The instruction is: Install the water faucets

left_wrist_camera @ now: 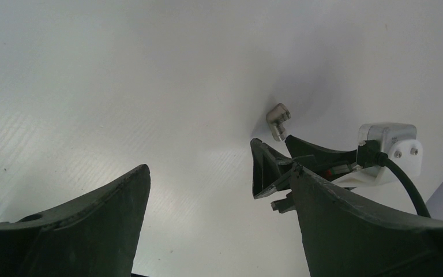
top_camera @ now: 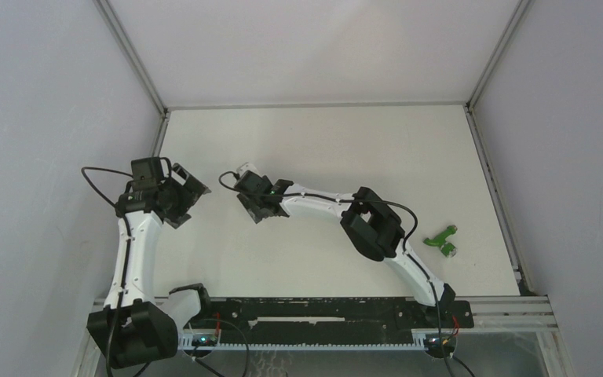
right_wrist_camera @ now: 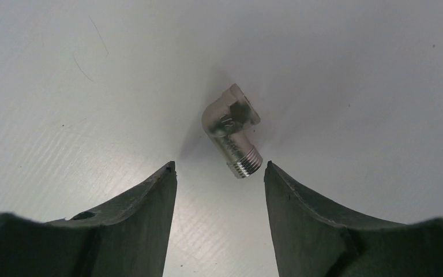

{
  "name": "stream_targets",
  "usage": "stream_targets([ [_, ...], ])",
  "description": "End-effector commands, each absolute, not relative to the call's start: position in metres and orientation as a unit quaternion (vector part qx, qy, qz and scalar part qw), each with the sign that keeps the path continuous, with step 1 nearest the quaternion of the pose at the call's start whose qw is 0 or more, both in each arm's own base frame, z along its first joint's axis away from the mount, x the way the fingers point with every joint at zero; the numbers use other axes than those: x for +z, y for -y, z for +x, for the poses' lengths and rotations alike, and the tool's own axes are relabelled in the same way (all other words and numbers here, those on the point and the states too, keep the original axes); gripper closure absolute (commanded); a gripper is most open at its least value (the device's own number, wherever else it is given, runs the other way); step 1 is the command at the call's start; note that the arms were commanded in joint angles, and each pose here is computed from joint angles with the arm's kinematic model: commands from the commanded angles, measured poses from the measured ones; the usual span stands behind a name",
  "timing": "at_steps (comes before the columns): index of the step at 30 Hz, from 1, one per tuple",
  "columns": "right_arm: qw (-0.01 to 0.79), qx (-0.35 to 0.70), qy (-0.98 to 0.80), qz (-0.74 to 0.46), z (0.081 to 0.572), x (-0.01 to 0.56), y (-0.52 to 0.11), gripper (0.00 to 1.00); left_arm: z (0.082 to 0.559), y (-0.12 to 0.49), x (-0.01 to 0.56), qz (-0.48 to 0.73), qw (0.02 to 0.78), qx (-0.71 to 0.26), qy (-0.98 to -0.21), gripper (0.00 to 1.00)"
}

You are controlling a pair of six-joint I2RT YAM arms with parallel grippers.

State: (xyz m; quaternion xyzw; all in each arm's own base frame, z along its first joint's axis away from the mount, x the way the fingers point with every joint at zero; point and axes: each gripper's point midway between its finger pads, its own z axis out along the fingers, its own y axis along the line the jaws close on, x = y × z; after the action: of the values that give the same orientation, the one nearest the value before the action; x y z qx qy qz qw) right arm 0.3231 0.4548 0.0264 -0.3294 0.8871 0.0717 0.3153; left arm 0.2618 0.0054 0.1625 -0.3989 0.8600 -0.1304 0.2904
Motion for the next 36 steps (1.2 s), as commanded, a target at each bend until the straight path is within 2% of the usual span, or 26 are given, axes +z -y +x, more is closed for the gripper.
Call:
stream_targets([
  [1, 0.339, 0.127, -0.86, -0.36, 0.342, 0.061, -0.468, 0.36, 0.263, -0.004, 0.17, -0.383, 0.315, -0.142, -0.857, 0.07],
  [7, 0.312, 0.143, -0.861, -0.376, 0.34, 0.046, -0.469, 0.46, 0.264, -0.001, 0.169, -0.385, 0.31, -0.153, -0.856, 0.07],
  [16, 0.3, 0.166, -0.852, -0.396, 0.334, 0.037, -0.479, 0.52, 0.269, 0.008, 0.177, -0.369, 0.325, -0.182, -0.852, 0.04],
  [21, 0.292, 0.154, -0.853, -0.403, 0.335, 0.031, -0.48, 0.6, 0.267, 0.005, 0.177, -0.37, 0.326, -0.174, -0.852, 0.04],
  [24, 0.297, 0.15, -0.856, -0.396, 0.339, 0.032, -0.478, 0.67, 0.267, 0.003, 0.177, -0.37, 0.34, -0.171, -0.848, 0.04],
  [27, 0.297, 0.158, -0.856, -0.392, 0.337, 0.04, -0.477, 0.84, 0.267, 0.003, 0.181, -0.364, 0.359, -0.174, -0.842, 0.07],
  [30, 0.301, 0.192, -0.85, -0.387, 0.327, 0.064, -0.478, 1.0, 0.267, 0.017, 0.182, -0.334, 0.339, -0.204, -0.855, 0.07],
  [33, 0.317, 0.227, -0.846, -0.364, 0.319, 0.091, -0.467, 1.0, 0.27, 0.043, 0.184, -0.291, 0.323, -0.276, -0.858, 0.11],
  [36, 0.308, 0.286, -0.849, -0.32, 0.304, 0.11, -0.444, 1.0, 0.271, 0.068, 0.188, -0.251, 0.338, -0.344, -0.839, 0.14],
])
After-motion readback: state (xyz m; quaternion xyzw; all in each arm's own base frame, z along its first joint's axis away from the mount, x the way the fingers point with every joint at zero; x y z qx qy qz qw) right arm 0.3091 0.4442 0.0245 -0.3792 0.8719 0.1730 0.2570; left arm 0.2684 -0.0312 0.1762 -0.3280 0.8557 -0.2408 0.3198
